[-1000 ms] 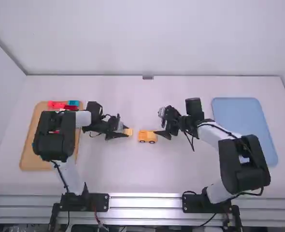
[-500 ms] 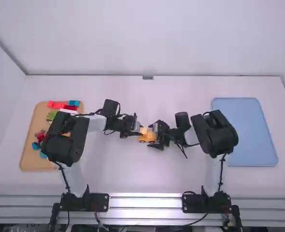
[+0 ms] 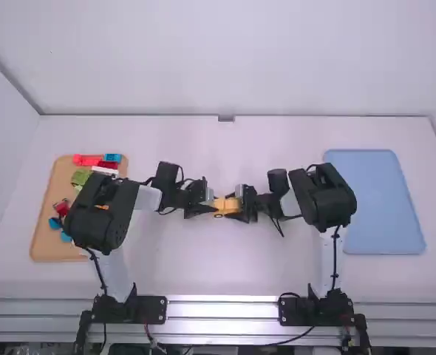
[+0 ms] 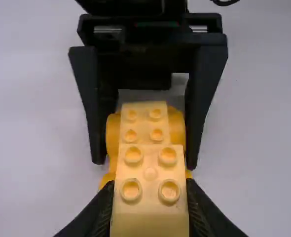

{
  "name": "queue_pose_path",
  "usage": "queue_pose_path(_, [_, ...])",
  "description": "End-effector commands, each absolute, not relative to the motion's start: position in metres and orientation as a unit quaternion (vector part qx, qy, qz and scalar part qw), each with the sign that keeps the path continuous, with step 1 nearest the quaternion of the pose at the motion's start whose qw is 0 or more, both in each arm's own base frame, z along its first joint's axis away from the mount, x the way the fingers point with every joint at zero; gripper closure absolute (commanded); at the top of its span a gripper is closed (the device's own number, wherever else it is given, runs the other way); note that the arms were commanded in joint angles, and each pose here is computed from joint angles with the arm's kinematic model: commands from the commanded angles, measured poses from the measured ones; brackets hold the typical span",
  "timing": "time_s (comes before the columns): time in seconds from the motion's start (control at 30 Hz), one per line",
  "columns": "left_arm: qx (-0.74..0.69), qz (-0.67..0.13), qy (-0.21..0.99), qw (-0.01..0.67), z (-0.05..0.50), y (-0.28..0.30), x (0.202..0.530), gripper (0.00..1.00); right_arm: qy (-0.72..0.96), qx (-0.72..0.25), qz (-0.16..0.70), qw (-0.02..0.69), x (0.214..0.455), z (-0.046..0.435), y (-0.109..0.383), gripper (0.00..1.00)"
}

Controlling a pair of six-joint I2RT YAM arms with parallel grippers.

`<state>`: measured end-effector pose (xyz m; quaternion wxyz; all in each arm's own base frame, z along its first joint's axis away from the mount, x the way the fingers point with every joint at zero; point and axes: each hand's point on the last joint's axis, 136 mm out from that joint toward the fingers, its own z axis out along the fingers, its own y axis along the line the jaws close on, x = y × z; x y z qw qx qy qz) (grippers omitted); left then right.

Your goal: Assemble lego blocks to make yellow taxi

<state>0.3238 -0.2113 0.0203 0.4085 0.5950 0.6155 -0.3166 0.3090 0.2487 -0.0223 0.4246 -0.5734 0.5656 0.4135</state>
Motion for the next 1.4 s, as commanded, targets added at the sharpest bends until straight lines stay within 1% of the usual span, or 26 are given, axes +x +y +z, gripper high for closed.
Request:
queue_pose_path(0.0, [0.587, -0.331, 0.619, 0.403, 0.020, -0.212, 0.319, 0.93, 0.564, -0.570, 0.425, 0.420, 0.307, -0.024, 0.248, 0.55])
queue_pose_path(0.03, [0.587, -0.331, 0.620, 0.403, 0.020, -0.212, 0.319, 0.93, 0.567, -0.568, 0.427, 0.416, 0.306, -0.025, 0.247, 0.61])
queue_pose_path(0.17, [0.583, -0.333, 0.623, 0.401, 0.020, -0.211, 0.319, 0.95, 0.571, -0.566, 0.429, 0.412, 0.306, -0.026, 0.247, 0.65])
queue_pose_path(0.3, [0.579, -0.337, 0.628, 0.395, 0.019, -0.211, 0.317, 0.94, 0.569, -0.567, 0.428, 0.413, 0.306, -0.026, 0.248, 0.63])
queue_pose_path(0.77, [0.579, -0.340, 0.625, 0.398, 0.013, -0.212, 0.318, 0.93, 0.568, -0.567, 0.430, 0.413, 0.304, -0.026, 0.248, 0.61])
queue_pose_path(1.0, [0.570, -0.358, 0.623, 0.398, 0.011, -0.215, 0.317, 0.92, 0.567, -0.567, 0.432, 0.414, 0.305, -0.024, 0.247, 0.59])
queue_pose_path(1.37, [0.583, -0.343, 0.625, 0.389, 0.005, -0.221, 0.315, 0.92, 0.566, -0.568, 0.432, 0.414, 0.304, -0.024, 0.248, 0.57])
